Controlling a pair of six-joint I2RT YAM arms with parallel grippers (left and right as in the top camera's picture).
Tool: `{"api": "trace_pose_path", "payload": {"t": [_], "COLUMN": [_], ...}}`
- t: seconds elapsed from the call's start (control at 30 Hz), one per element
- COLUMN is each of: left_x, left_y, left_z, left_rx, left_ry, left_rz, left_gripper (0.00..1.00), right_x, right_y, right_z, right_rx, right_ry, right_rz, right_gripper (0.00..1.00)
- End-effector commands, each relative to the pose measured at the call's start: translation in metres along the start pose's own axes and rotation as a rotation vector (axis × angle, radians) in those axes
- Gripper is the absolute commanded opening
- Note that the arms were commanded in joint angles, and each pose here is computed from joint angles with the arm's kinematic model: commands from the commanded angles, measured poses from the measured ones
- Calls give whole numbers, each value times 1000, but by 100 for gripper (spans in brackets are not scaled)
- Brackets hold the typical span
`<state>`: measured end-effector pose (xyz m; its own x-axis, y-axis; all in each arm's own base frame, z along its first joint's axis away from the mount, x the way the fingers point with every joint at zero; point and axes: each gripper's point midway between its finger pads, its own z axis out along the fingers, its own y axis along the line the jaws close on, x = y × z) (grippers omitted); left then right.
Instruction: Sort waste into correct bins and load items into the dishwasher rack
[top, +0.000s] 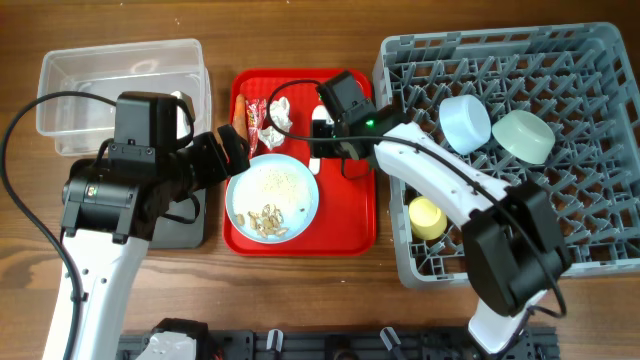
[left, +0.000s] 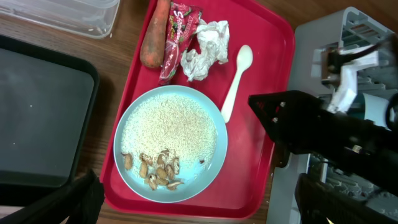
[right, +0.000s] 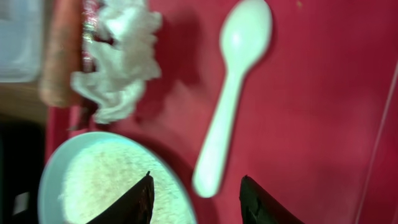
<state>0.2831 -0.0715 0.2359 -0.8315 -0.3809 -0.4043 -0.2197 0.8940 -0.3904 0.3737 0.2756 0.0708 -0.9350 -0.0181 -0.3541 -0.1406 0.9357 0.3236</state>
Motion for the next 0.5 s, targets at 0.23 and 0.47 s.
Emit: {"api": "trace_pose_path", "payload": {"t": [0.23,0.47], "left_x": [-2,-2], "left_y": [0,0], "left_z": [-1,-1], "left_rx": [-5,-5], "left_ry": [-9,-9], "left_rz": [-7,-7], "left_gripper": [100,100], "right_x": [51,67], "right_y": [-21,-42], "right_z": [67,61], "right_rx": [127,242], "right_ry": [151,195], "right_rz": [64,172], "right_gripper": [45,27]}}
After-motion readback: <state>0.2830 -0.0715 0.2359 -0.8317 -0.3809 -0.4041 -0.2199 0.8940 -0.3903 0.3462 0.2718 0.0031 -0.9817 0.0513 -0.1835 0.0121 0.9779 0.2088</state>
